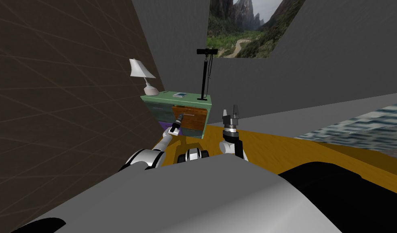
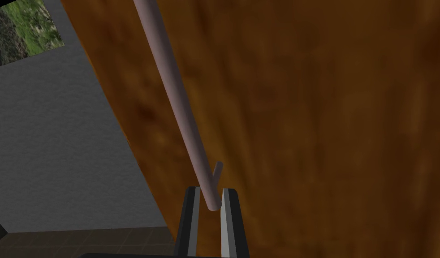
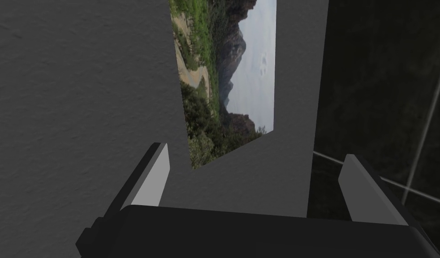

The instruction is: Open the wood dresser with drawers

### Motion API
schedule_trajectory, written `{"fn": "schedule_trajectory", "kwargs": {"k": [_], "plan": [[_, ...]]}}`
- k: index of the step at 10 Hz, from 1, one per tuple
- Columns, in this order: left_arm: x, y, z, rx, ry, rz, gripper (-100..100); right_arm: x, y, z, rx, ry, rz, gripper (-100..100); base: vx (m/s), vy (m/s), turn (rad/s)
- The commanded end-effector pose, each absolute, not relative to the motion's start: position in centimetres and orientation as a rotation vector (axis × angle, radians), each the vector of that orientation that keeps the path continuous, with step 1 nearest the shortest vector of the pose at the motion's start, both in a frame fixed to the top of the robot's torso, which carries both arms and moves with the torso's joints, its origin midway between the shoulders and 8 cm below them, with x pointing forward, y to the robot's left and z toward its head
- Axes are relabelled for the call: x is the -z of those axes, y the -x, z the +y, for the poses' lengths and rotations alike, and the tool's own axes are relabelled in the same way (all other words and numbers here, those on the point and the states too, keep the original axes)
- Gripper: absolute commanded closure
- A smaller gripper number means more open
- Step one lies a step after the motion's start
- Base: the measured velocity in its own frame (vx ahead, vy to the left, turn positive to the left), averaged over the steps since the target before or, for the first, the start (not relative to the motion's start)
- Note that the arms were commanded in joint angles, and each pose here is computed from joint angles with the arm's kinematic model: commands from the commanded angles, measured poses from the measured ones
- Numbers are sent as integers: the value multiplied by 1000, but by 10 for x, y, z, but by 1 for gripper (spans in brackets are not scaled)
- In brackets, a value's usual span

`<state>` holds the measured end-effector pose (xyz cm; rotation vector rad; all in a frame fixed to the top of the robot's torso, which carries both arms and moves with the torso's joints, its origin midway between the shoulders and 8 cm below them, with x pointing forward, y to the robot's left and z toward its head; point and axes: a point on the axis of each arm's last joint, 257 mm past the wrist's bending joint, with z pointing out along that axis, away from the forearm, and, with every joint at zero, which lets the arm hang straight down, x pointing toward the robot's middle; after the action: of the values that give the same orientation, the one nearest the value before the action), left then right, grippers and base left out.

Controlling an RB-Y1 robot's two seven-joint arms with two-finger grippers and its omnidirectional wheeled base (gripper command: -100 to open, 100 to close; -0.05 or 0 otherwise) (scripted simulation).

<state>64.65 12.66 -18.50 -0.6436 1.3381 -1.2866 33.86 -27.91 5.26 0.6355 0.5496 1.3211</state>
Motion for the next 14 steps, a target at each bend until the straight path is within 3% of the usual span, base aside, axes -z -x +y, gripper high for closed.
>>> {"fn": "schedule_trajectory", "kwargs": {"k": [1,7,8,14], "plan": [[185,-646,126,1287,643,1341,100,-53,-339,-279,-1321,-635,550,0,-82,31,-2],[186,-645,122,1296,640,1351,100,-53,-339,-279,-1321,-635,550,0,-163,49,23],[174,-655,119,1293,647,1356,-100,-53,-339,-279,-1321,-636,550,0,-62,19,-9],[141,-677,114,1292,651,1353,-100,-53,-339,-279,-1321,-636,550,0,-40,16,-7]]}}
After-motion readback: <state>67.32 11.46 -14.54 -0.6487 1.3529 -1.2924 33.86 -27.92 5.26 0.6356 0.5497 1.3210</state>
